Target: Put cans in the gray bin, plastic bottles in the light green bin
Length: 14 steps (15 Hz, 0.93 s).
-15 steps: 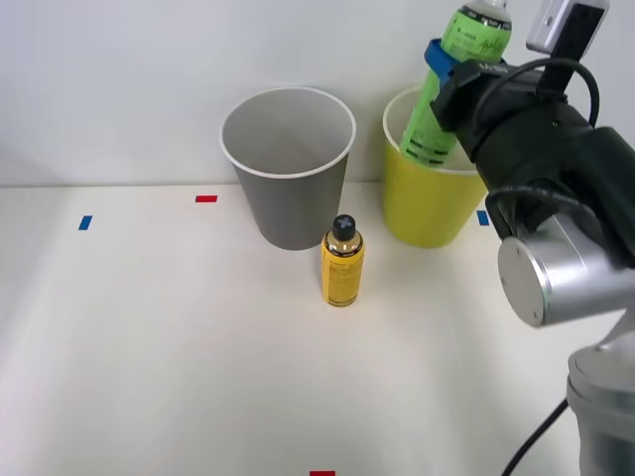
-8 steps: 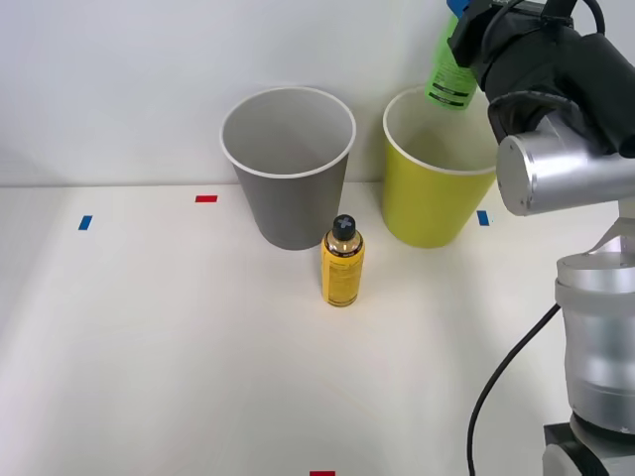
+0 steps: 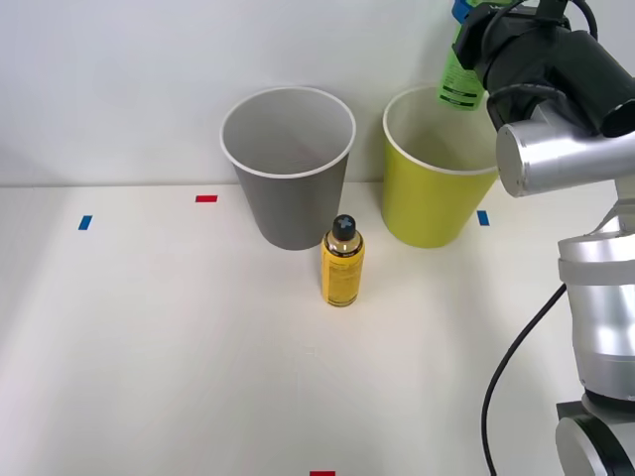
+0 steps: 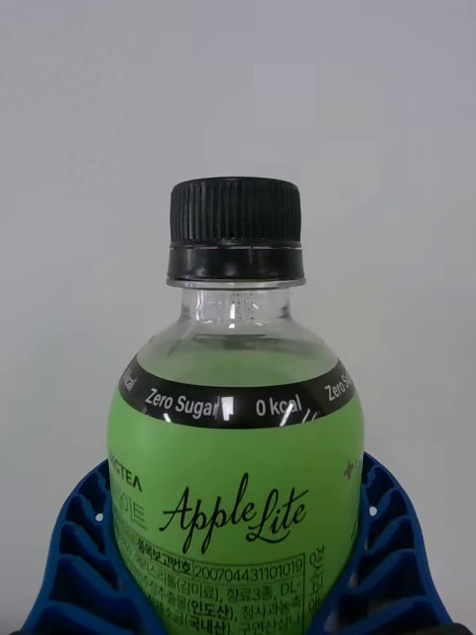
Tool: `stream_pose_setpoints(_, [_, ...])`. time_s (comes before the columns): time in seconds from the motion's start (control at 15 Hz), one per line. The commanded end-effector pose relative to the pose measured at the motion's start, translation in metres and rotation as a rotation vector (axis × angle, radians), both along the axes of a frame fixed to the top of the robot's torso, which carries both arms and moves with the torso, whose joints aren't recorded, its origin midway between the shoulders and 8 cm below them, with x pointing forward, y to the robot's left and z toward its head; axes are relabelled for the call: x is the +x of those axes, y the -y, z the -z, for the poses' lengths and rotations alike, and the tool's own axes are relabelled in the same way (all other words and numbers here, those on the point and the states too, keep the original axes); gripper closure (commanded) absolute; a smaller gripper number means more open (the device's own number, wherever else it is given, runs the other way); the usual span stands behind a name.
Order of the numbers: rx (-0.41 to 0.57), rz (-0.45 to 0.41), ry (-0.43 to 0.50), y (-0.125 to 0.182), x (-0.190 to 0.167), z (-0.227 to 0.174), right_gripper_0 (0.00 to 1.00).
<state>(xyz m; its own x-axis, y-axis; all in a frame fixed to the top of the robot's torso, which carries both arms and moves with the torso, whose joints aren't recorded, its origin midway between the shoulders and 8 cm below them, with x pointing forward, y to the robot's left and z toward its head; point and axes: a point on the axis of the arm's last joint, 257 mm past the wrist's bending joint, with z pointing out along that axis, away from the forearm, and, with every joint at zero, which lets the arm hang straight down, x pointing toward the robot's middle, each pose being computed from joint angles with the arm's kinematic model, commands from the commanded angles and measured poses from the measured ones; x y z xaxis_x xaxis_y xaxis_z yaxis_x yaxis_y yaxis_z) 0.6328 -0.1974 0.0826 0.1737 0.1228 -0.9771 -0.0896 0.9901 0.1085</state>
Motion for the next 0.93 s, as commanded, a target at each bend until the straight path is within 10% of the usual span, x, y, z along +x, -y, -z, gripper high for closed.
stream_pose_setpoints(0.07, [-0.007, -0.001, 0.019, 0.003, 0.006, 0.002, 1.0])
stream_pose_setpoints(0.13, [-0.008, 0.0, 0.021, 0.003, 0.005, 0.001, 0.9])
stream_pose_setpoints(0.2, [-0.01, 0.002, 0.022, 0.005, 0.005, 0.0, 0.63])
stream_pose_setpoints(0.27, [-0.014, 0.004, 0.019, 0.007, 0.006, 0.001, 0.1])
stream_pose_setpoints(0.33, [-0.016, 0.005, 0.018, 0.008, 0.006, 0.002, 0.0])
stream_pose_setpoints(0.93, [-0.012, -0.071, 0.144, 0.003, -0.02, 0.037, 0.0])
